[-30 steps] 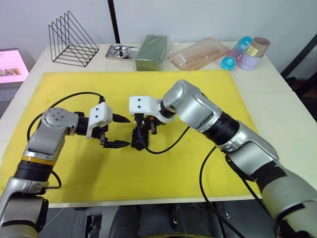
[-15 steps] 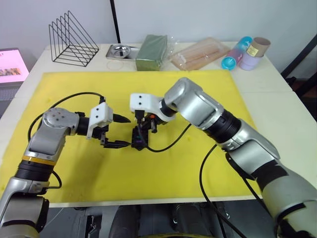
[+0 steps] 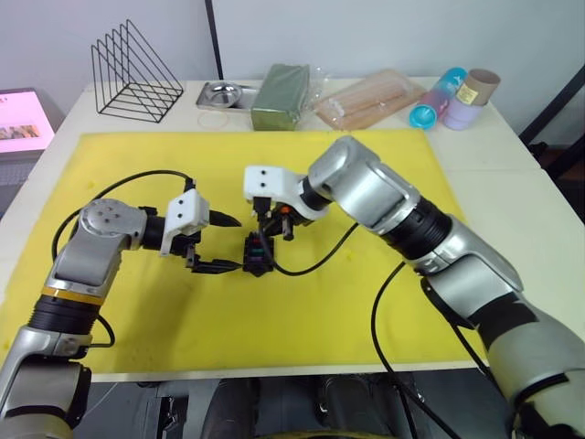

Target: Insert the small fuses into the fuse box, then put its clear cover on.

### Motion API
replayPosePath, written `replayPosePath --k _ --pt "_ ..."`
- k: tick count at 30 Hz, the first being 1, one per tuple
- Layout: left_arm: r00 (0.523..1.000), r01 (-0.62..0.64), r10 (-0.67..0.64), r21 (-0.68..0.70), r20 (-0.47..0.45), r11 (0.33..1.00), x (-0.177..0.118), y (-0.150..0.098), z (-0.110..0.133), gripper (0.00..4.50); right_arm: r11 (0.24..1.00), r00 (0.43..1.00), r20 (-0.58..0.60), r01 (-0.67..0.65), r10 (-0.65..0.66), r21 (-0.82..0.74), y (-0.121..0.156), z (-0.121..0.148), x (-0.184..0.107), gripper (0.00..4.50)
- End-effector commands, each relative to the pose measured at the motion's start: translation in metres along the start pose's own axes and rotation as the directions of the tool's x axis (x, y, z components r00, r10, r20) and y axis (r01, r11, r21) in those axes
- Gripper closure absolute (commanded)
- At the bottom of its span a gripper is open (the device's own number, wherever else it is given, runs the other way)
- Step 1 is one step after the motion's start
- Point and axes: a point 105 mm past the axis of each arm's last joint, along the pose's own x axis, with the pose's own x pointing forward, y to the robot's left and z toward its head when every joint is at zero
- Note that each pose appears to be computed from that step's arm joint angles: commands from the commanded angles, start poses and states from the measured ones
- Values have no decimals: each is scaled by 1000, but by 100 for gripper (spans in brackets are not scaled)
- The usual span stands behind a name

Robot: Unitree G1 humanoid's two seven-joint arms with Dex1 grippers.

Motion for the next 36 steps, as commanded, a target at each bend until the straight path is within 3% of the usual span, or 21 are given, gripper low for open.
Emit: replayPosePath --k 1,4,9,13,16,20,28,36 --pt "1000 -2 2 37 16 999 -1 3 8 0 998 997 51 51 -50 -21 -9 13 -19 376" --pt "1000 -2 1 37 16 999 -1 3 8 0 998 994 97 58 -57 -5 -10 15 -27 376" --pt "1000 -3 2 38 14 999 -2 4 8 0 993 937 332 115 -112 10 -7 34 -38 376" --pt "1000 -9 8 39 13 999 -3 6 9 0 994 898 438 1 -49 110 2 34 -37 376" --pt "1000 -12 12 39 14 999 -3 7 9 0 992 894 443 8 -65 130 3 28 -31 376" --pt "1000 -13 12 40 14 999 -3 7 9 0 986 883 460 18 -94 167 1 23 -24 445" --pt "1000 -12 11 42 12 999 -3 7 9 0 986 844 527 10 -99 168 6 15 -9 445" --pt "1000 -10 10 40 11 999 -4 7 10 0 982 848 522 -12 -90 189 8 5 2 445"
